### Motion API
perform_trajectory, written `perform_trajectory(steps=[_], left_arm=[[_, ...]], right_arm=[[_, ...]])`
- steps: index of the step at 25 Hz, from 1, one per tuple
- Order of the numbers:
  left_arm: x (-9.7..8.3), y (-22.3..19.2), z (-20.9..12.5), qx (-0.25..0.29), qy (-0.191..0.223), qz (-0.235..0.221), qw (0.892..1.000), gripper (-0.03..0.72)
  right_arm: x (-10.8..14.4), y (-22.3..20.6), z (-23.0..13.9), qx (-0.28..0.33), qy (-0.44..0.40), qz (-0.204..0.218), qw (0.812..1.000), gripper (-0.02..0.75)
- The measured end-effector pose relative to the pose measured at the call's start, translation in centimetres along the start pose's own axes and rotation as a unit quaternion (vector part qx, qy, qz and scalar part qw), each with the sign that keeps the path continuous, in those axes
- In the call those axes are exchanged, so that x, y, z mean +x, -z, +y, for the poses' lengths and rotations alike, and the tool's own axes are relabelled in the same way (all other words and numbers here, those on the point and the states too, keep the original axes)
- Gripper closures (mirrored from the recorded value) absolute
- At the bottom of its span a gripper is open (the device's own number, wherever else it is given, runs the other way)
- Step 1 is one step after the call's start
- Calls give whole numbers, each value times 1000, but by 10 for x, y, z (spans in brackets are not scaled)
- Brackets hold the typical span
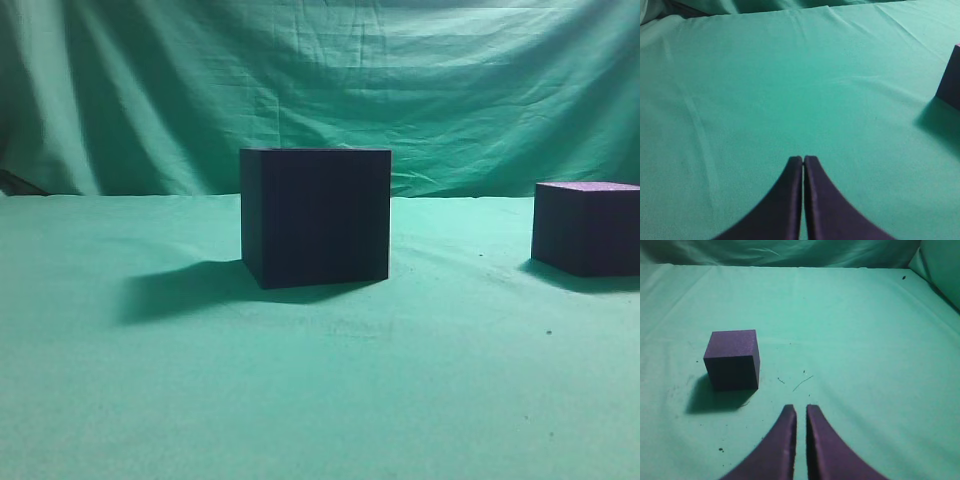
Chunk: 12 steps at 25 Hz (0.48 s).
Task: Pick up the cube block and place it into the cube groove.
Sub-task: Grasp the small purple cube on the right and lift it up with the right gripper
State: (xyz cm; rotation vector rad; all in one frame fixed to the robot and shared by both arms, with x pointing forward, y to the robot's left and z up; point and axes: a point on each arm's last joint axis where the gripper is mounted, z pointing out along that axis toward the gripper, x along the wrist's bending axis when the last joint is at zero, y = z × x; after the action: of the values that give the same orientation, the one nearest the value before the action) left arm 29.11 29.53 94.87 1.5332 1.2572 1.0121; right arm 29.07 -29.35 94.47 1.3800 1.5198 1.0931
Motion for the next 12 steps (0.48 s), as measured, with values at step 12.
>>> perform_trajectory(steps=[12], left_arm=[[0,0,0,0,0,0,1000,688]], right_arm=[[0,0,0,0,0,0,1000,688]])
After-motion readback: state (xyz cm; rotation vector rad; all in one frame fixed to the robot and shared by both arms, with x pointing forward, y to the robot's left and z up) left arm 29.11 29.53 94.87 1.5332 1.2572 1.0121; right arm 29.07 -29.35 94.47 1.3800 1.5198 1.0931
